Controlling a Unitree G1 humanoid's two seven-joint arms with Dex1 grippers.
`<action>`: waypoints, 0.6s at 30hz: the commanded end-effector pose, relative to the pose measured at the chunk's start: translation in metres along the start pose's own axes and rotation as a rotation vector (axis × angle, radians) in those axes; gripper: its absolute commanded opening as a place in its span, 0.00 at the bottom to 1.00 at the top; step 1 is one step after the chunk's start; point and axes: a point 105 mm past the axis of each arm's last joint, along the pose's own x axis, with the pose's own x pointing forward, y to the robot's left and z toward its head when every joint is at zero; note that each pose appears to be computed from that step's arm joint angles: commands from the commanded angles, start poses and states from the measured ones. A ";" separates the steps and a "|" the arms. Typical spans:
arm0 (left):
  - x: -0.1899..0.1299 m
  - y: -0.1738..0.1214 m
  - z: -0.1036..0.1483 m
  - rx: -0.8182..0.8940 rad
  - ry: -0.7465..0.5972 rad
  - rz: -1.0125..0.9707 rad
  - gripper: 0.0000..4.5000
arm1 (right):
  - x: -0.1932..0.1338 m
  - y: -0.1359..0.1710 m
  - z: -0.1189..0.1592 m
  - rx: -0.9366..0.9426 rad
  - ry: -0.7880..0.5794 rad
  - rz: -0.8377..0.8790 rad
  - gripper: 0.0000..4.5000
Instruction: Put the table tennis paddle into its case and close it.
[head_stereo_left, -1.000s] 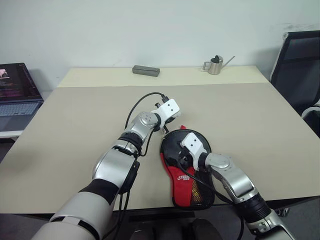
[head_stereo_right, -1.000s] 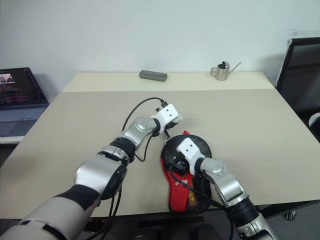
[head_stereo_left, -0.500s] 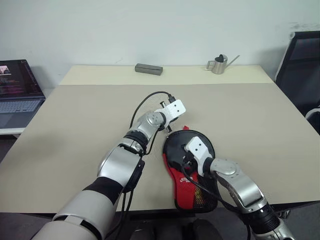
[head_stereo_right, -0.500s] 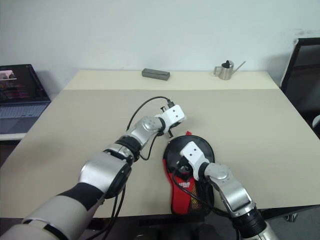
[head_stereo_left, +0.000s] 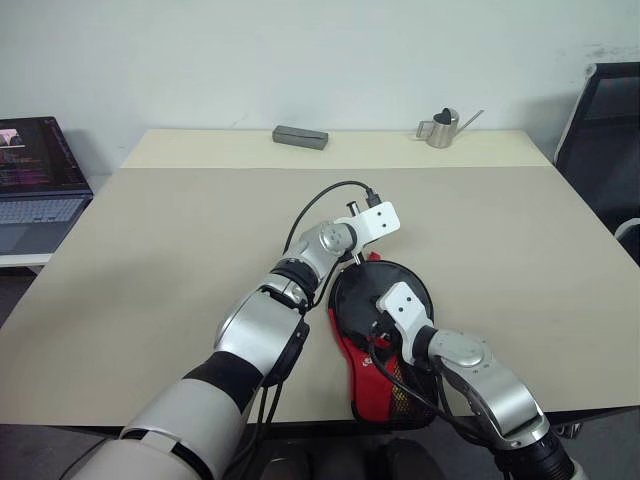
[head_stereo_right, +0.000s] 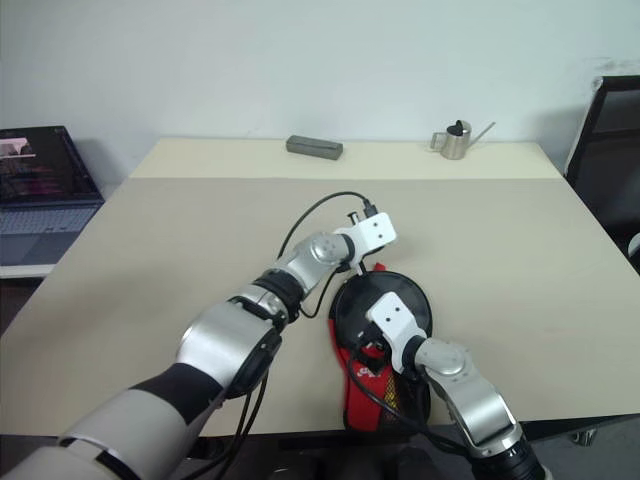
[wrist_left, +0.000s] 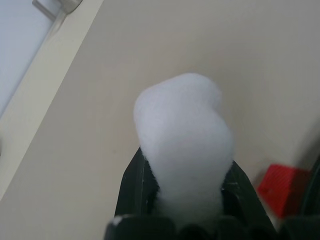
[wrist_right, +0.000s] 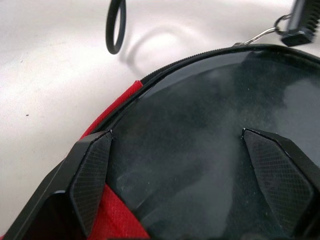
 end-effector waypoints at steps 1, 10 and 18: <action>0.001 0.011 0.026 0.064 -0.050 0.038 0.11 | -0.006 0.009 -0.053 0.086 0.211 0.015 1.00; 0.004 0.002 0.025 0.055 -0.034 0.012 0.11 | -0.008 0.007 -0.054 0.087 0.214 0.004 1.00; 0.008 -0.019 0.016 0.056 -0.003 -0.079 0.11 | -0.004 0.010 -0.053 0.088 0.205 0.009 1.00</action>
